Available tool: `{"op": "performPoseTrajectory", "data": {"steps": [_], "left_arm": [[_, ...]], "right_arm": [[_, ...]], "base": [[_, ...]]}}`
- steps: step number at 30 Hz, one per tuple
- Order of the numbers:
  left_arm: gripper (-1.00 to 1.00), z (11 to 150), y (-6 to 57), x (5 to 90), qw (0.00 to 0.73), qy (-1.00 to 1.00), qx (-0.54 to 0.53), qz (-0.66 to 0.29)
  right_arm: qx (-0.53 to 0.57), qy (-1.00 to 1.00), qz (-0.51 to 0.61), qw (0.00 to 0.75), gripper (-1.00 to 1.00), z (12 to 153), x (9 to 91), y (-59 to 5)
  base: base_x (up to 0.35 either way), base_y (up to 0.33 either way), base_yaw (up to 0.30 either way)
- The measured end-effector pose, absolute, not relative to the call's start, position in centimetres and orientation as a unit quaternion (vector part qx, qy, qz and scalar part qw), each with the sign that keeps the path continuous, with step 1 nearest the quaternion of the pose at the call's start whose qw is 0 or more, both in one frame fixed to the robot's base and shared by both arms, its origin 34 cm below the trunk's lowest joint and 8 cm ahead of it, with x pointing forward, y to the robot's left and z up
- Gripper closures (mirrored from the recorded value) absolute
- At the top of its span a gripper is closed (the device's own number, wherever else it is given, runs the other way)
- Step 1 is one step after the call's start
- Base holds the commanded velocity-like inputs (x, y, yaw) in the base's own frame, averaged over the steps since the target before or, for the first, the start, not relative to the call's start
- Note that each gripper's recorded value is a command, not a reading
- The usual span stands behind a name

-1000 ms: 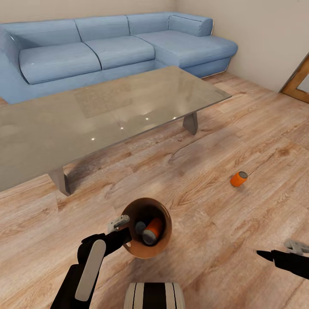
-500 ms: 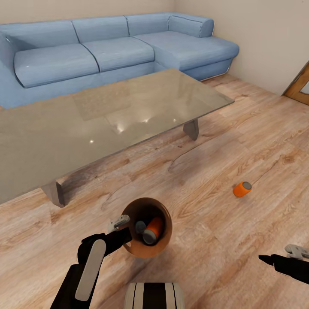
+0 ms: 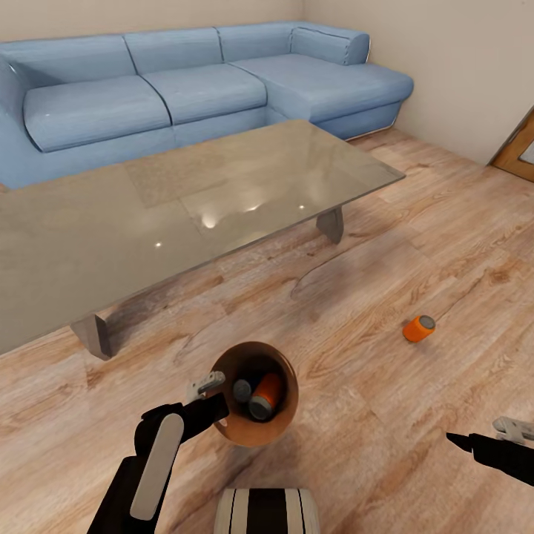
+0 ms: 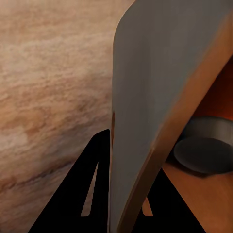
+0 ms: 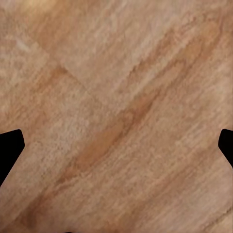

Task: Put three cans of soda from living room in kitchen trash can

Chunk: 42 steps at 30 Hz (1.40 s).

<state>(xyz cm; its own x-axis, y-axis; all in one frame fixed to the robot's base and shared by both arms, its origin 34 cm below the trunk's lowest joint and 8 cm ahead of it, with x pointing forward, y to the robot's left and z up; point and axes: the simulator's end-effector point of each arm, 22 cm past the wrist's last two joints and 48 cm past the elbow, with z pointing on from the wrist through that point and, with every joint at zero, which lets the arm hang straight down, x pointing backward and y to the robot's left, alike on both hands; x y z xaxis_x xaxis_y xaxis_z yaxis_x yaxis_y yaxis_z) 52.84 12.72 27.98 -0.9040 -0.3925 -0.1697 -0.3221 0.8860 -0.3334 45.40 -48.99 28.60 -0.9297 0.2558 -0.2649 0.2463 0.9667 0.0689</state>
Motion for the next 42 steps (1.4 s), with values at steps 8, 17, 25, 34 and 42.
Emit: {"op": "performPoseTrajectory", "data": {"steps": [8, 17, 25, 34, 42], "left_arm": [[1.00, 28.0, 12.7, 52.9, 0.117, 0.964, -0.185, -0.152], [1.00, 27.6, 13.8, 52.5, 0.124, 0.978, -0.134, -0.101], [1.00, 27.7, 14.0, 52.8, 0.135, 0.980, -0.119, -0.084], [1.00, 27.6, 14.3, 52.9, 0.137, 0.981, -0.115, -0.077], [1.00, 27.7, 13.9, 52.8, 0.134, 0.980, -0.117, -0.086]], "right_arm": [[0.126, 0.982, 0.018, 0.139, -1.00, 28.6, 45.5, -49.0], [0.150, 0.981, 0.041, 0.114, -1.00, 26.3, 43.3, -46.8], [0.158, 0.981, 0.048, 0.105, -1.00, 25.5, 42.5, -46.1], [0.158, 0.981, 0.048, 0.105, -1.00, 25.5, 42.5, -46.0], [0.158, 0.980, 0.050, 0.105, -1.00, 25.5, 42.6, -45.9]], "base": [[0.000, 0.000, 0.000], [0.000, 0.000, 0.000], [0.000, 0.000, 0.000], [0.000, 0.000, 0.000], [0.000, -0.072, 0.000]]}}
